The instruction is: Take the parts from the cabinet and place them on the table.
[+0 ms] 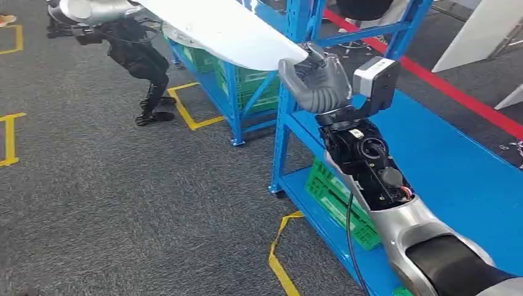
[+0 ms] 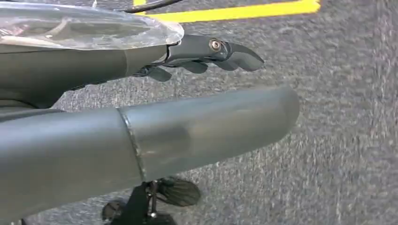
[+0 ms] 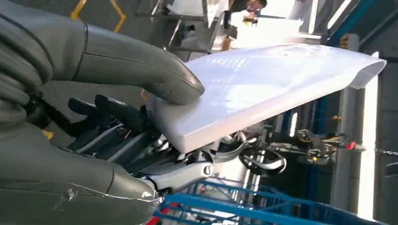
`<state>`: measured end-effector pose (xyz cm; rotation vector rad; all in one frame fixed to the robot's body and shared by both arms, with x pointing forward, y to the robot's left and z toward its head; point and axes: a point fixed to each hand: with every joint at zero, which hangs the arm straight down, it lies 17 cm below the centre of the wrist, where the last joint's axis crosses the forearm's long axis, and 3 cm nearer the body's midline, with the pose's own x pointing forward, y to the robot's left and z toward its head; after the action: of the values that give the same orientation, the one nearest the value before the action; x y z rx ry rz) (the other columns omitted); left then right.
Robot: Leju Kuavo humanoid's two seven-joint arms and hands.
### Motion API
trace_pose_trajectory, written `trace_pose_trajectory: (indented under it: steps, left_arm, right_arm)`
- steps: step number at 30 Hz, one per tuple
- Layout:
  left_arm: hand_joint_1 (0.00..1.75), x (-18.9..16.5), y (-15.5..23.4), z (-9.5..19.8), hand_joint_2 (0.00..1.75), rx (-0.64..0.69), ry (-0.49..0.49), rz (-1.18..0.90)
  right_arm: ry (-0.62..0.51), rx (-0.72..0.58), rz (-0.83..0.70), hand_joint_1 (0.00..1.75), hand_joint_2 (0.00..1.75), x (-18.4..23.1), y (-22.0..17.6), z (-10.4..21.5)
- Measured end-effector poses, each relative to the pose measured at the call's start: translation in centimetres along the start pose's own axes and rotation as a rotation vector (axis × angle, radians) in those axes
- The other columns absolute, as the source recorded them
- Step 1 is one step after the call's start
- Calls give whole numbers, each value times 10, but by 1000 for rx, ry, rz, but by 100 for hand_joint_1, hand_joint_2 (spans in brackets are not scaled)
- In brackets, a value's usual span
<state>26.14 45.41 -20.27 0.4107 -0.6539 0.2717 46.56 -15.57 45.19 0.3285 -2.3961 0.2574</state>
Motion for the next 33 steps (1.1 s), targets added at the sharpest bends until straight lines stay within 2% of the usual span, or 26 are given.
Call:
trace_pose_trajectory:
  steps: [33]
  left_arm:
    - [0, 0, -9, 3, 0, -44, -4, 90]
  right_arm:
    - [14, 9, 5, 175, 175, -5, -2, 10]
